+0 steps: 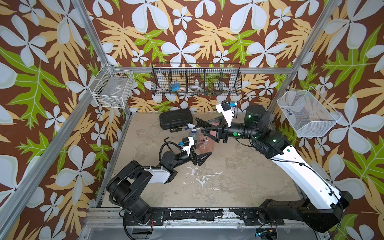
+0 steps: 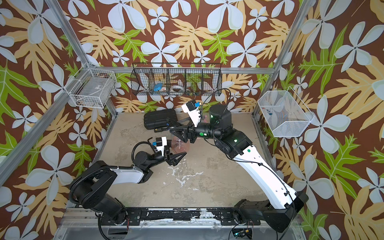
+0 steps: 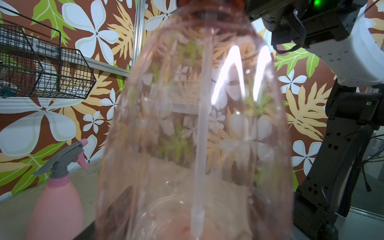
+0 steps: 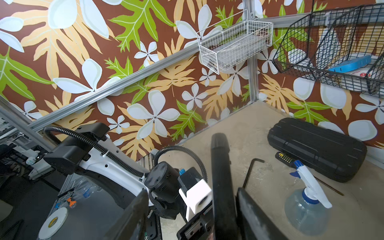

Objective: Attach spray nozzles to spray bottles
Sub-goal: Screw the spray nozzle on the spray bottle.

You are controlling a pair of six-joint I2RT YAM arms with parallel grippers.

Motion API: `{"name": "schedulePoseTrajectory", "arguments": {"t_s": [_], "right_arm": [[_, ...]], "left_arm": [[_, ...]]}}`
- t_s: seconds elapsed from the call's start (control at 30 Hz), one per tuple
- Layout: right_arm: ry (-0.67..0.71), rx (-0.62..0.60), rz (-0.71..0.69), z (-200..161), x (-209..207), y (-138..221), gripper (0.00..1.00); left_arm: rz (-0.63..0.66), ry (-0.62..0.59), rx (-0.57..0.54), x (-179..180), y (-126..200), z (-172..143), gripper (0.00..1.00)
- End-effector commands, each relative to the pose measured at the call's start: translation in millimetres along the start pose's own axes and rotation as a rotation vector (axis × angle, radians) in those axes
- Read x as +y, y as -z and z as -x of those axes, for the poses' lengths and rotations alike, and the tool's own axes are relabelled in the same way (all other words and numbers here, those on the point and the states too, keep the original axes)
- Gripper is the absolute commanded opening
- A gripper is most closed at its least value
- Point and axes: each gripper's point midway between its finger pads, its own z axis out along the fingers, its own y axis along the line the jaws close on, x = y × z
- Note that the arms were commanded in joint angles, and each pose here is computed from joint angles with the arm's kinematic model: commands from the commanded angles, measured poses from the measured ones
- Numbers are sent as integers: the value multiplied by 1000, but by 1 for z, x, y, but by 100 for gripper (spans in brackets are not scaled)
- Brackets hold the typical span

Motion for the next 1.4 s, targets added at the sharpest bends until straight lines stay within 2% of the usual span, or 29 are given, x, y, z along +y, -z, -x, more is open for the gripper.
{"name": "schedulePoseTrajectory", "arguments": {"t_s": [0.0, 0.37, 0.6, 0.73, 0.93, 1.03, 1.13, 1.23, 1.37], "right_arm": [[-4, -19, 26, 1, 9, 4, 63], [-16, -4, -3, -20, 19, 7, 61], [-6, -28, -61, -13, 19, -4, 62], [41, -17, -106, -1, 23, 7, 69], [141, -83, -215, 29, 25, 44, 81], [148, -63, -319, 31, -3, 48, 83], [148, 17, -401, 21, -27, 37, 82], [123, 47, -376, 11, -32, 25, 79], [77, 33, -261, 4, -14, 18, 77]], "left_arm": [[18, -4, -31, 5, -1, 9, 61], [42, -15, -22, 12, -5, 8, 60], [44, -13, -18, 12, -4, 6, 60], [43, -25, -15, 11, -2, 5, 60], [32, -31, 5, 8, 0, 1, 60], [31, -34, 2, 7, 0, 3, 60], [33, -41, 3, 7, 0, 4, 60], [38, -44, 0, 7, 1, 7, 60], [45, -48, -1, 8, 1, 8, 60]]}}
